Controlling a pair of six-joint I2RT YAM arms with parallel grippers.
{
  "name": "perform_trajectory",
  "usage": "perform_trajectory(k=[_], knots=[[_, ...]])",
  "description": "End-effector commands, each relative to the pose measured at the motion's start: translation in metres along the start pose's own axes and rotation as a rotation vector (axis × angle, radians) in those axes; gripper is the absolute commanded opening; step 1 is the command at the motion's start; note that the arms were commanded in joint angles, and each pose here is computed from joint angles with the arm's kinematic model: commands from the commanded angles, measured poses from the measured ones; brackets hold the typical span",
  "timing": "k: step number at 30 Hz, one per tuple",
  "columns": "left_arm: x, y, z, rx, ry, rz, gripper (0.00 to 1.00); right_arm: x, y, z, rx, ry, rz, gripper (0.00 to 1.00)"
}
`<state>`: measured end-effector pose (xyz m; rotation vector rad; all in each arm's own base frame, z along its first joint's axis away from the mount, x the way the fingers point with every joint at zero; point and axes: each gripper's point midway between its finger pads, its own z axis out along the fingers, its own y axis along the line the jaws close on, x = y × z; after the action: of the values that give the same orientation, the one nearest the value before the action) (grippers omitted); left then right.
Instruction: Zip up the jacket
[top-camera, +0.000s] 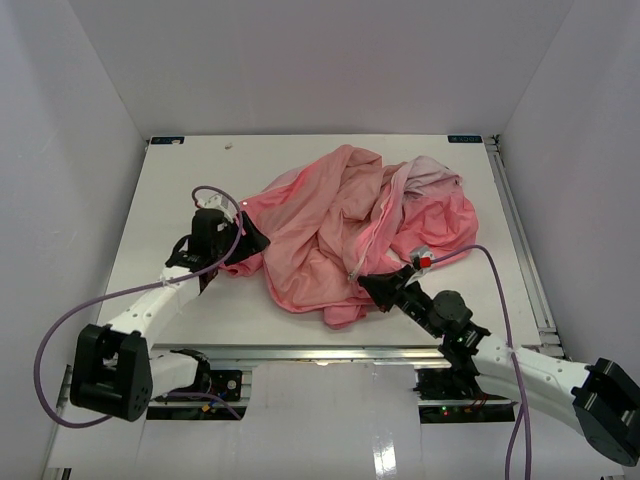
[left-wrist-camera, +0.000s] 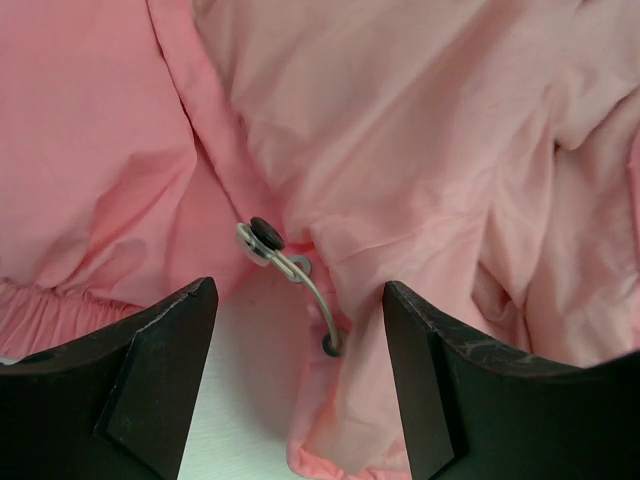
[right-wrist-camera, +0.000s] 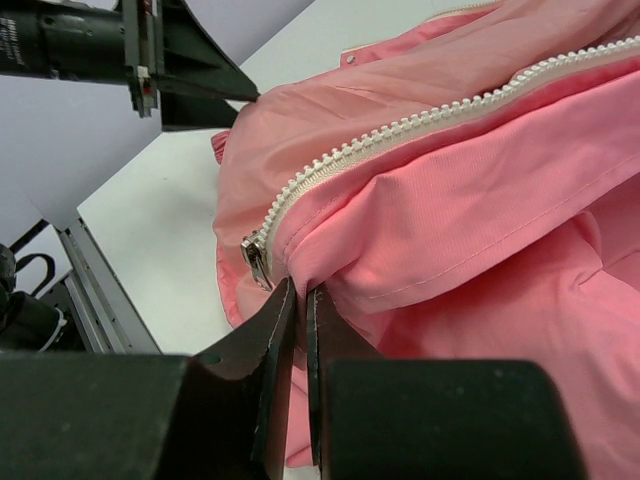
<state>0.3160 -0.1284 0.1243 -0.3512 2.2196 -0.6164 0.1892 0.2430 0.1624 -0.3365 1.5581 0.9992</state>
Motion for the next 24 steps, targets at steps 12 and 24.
perform_trajectory(k=[12,24], knots=[[0.033,-0.001,0.065,0.14,0.152,-0.05,0.07,-0.016,-0.023,-0.012,0.129,-0.083,0.003,0.08],[-0.103,-0.025,0.016,0.025,-0.232,0.074,0.65,-0.015,-0.02,-0.003,0.121,-0.049,-0.017,0.08]])
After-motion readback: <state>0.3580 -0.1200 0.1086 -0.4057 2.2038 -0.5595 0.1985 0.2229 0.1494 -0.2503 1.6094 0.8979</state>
